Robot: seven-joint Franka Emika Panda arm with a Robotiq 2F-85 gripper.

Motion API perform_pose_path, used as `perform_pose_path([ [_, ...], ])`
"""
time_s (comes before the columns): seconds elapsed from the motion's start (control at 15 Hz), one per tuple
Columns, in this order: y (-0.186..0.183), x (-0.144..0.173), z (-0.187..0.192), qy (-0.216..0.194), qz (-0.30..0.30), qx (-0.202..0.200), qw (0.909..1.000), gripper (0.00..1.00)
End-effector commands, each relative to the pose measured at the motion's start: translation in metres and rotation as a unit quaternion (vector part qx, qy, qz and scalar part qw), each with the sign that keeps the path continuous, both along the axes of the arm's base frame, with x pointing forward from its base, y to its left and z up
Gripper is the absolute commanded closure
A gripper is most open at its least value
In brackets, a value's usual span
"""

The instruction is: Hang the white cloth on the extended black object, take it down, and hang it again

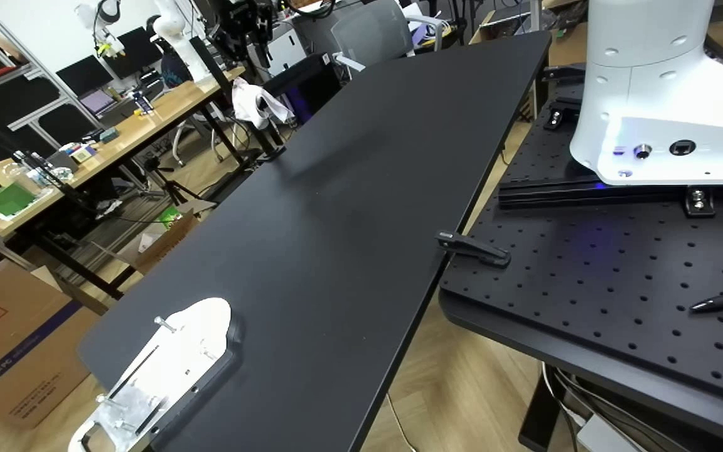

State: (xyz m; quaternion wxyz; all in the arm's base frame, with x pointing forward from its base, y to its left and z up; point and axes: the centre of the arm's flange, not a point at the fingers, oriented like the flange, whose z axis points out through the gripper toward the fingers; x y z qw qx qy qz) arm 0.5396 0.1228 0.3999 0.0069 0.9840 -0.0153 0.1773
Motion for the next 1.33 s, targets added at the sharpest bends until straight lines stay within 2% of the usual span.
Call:
perform_pose_path([
  [0.0, -0.026, 0.004, -0.004, -0.015, -0.017, 0.001, 0.9997, 0.31],
  [0.2, -0.041, 0.018, -0.007, -0.027, -0.016, 0.007, 0.9995, 0.10],
  [0.33, -0.046, 0.027, -0.013, -0.031, -0.016, 0.010, 0.9994, 0.01],
  [0.8, -0.056, 0.059, -0.035, -0.030, -0.017, 0.015, 0.9993, 0.00],
  [0.93, -0.058, 0.067, -0.039, -0.031, -0.018, 0.016, 0.9992, 0.26],
  [1.0, -0.058, 0.071, -0.040, -0.031, -0.015, 0.017, 0.9992, 0.31],
  [1.27, -0.053, 0.085, -0.043, -0.038, -0.003, 0.022, 0.9990, 0.61],
])
